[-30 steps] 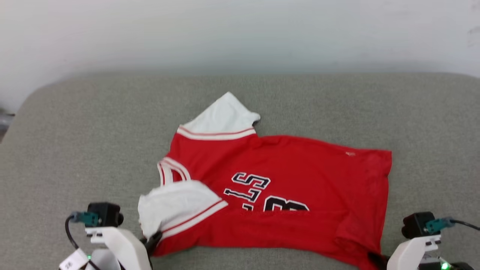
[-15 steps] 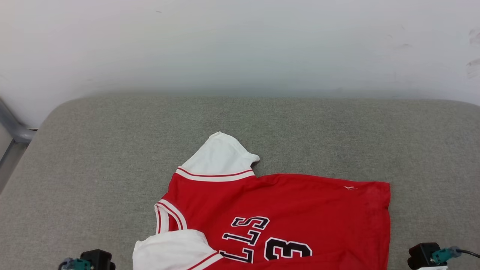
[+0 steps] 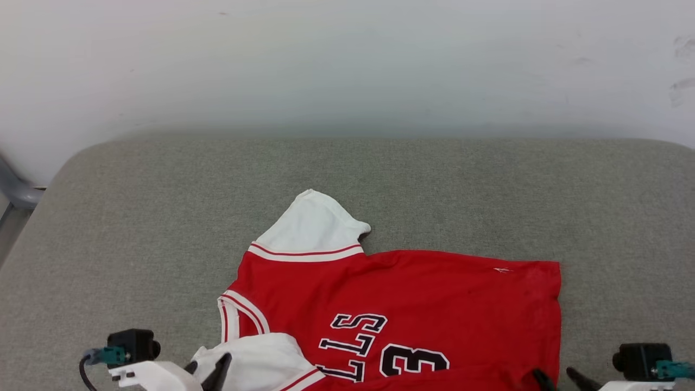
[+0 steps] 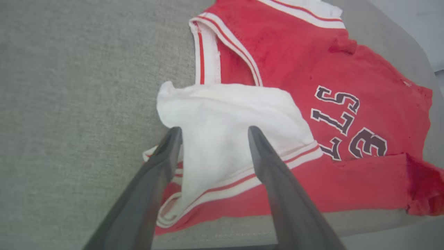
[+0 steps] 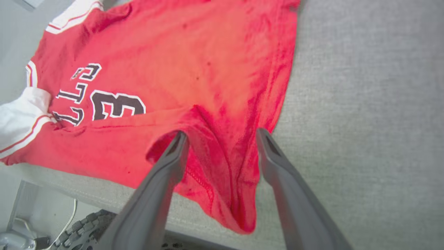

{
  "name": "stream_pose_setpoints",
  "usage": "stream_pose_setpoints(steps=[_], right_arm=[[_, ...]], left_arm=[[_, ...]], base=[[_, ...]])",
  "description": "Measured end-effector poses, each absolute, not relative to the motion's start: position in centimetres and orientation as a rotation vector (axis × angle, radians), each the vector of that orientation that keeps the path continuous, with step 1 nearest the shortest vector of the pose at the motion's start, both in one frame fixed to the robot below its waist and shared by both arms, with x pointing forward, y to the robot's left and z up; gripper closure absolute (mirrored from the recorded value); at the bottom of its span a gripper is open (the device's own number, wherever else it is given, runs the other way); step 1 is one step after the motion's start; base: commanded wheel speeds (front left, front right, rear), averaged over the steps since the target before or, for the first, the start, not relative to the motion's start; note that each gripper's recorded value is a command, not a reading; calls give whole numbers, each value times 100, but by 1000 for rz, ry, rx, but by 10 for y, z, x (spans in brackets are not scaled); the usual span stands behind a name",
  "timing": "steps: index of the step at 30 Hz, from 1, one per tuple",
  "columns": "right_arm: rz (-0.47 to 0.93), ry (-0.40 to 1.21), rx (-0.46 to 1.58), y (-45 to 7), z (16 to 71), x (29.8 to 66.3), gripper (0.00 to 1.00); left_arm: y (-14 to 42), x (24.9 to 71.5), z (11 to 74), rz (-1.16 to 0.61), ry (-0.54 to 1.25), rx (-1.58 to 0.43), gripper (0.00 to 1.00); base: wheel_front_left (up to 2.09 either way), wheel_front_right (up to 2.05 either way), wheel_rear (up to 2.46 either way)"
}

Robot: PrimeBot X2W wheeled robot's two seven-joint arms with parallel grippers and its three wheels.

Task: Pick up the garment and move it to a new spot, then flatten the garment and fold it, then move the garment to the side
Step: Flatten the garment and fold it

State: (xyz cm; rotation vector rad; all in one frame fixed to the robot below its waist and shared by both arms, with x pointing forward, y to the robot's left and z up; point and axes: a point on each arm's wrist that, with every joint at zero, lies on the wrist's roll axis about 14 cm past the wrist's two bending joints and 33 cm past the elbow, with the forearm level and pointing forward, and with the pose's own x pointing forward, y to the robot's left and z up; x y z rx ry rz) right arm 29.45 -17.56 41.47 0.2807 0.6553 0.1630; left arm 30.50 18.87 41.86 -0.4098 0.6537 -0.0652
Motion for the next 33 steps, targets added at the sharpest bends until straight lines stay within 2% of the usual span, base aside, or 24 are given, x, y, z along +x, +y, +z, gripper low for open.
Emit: stream_pose_setpoints(steps=[10,17,25,29,33], right_arm=[[44,196,154,-209,501,340,0],[13,47,84,-215,533,366,0],[-15,-3,53,-224,541,398,0],[-36,-11,46,-229,537,407,0],[-70,-3,38,-238,530,412,0]], left_arm=[[190,364,484,-77,320,-283,0],[179,413,521,-111,122,-196,0],[157,478,511,-189,131,-156,0],[142,513,495,-252,215,-151,0],[127,537,464,-312,371,-155,0]], base=[[0,0,0],[0,0,0],[0,0,0],[0,0,0],[0,0,0]])
